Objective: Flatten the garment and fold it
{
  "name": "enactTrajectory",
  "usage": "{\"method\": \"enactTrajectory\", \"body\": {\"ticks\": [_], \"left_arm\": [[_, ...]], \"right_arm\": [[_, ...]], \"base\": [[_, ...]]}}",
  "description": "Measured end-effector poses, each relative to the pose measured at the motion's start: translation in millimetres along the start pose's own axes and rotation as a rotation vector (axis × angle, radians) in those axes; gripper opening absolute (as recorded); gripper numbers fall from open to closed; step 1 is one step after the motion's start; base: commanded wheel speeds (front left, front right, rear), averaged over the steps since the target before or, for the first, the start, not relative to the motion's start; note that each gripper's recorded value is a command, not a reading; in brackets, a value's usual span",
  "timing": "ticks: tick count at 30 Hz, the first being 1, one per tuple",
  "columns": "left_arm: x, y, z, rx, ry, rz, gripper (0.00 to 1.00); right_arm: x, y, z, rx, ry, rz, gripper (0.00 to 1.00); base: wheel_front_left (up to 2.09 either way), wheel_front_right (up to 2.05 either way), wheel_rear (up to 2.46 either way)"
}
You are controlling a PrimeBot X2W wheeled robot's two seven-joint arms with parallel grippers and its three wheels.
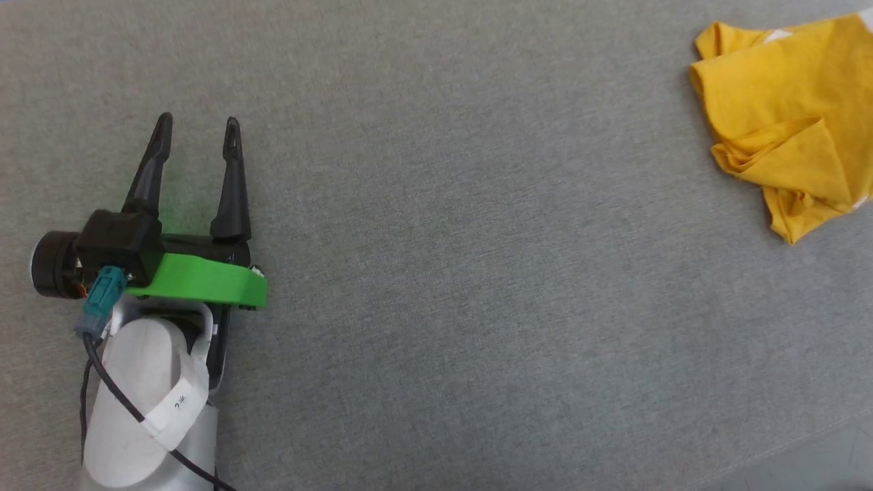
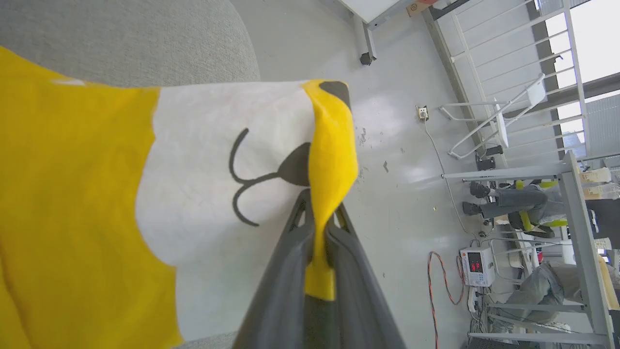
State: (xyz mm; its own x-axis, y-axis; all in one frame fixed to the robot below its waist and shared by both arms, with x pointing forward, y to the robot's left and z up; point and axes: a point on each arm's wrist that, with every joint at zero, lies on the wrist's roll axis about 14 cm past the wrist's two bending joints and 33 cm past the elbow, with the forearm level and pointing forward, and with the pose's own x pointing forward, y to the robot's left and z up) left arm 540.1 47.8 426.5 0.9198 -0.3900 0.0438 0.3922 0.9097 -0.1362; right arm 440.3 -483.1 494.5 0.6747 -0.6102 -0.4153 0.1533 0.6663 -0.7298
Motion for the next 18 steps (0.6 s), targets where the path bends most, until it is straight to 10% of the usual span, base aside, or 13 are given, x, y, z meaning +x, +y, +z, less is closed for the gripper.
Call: {"method": "enactTrajectory", "body": {"ticks": [3, 5, 18], "left_arm": [[1, 3, -6, -0.002, 0.007, 0.001, 1.0], [0, 4, -7, -0.001, 0.012, 0.004, 1.0], [-39, 1, 10, -0.048, 0.041, 0.077, 1.0]], "right_arm": [[8, 6, -4, 0.024, 0.016, -0.008, 0.09], [12, 11, -7, 0.026, 0.02, -0.007, 1.0], [-26, 5, 20, 0.275, -0.242, -0.005, 1.0]], "base": [[0.0, 0.0, 0.0], [0.0, 0.0, 0.0], [0.0, 0.0, 0.0]]}}
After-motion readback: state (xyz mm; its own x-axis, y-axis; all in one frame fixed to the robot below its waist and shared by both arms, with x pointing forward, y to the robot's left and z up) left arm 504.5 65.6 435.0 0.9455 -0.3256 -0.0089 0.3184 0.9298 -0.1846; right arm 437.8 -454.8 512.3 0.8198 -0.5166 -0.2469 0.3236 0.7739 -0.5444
